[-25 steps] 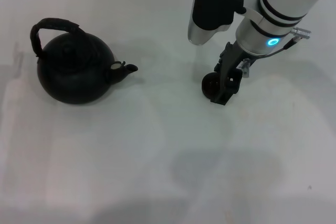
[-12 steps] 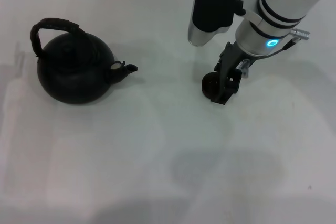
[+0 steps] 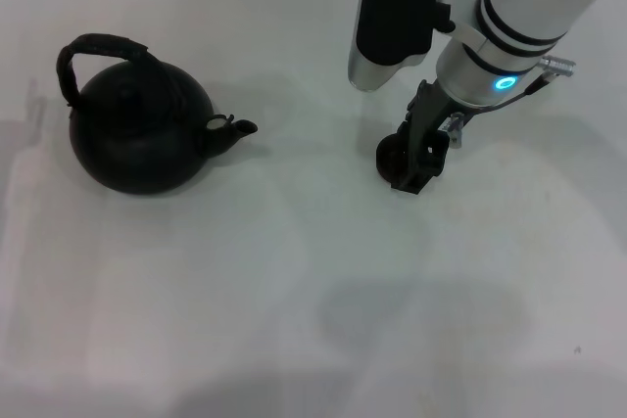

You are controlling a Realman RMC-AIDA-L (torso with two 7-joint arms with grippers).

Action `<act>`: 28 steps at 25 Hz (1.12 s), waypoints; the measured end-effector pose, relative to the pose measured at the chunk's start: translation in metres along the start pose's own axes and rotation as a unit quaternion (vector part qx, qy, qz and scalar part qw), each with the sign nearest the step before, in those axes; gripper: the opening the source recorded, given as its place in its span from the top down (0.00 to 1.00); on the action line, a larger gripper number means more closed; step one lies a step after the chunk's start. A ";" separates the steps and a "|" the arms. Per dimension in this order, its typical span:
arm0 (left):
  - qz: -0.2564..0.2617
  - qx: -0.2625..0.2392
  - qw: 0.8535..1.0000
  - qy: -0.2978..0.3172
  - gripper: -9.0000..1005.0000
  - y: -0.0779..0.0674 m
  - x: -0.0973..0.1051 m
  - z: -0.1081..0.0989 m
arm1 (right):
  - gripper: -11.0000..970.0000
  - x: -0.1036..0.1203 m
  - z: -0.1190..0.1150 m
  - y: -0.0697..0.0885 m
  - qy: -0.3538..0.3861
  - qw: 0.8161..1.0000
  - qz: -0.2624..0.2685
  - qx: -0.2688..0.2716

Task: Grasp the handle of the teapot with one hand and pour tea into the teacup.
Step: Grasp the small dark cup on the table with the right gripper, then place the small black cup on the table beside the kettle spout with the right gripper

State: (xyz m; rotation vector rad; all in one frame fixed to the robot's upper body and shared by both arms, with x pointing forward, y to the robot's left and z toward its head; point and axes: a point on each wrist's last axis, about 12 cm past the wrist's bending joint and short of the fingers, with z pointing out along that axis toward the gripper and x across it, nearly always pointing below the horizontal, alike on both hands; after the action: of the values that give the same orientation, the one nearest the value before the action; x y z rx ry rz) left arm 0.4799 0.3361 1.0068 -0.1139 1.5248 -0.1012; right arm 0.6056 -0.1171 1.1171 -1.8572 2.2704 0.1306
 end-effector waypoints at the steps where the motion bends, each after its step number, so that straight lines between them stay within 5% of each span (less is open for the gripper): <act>1: 0.000 0.000 1.000 0.000 0.36 0.000 0.000 0.000 | 0.23 0.000 0.000 0.000 0.000 1.000 -0.001 0.000; 15: -0.001 0.006 1.000 0.000 0.36 -0.003 0.000 0.001 | 0.24 -0.049 -0.009 0.014 -0.048 0.997 -0.063 -0.003; 28: -0.003 0.010 1.000 0.001 0.36 -0.005 0.001 0.002 | 0.23 -0.056 0.006 0.026 -0.044 0.996 -0.080 -0.020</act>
State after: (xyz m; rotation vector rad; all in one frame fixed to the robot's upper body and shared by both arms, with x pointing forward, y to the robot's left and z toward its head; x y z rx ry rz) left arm 0.4819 0.3306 1.0068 -0.1025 1.5259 -0.1204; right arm 0.5909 -0.0566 1.1212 -2.0025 2.0668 0.2291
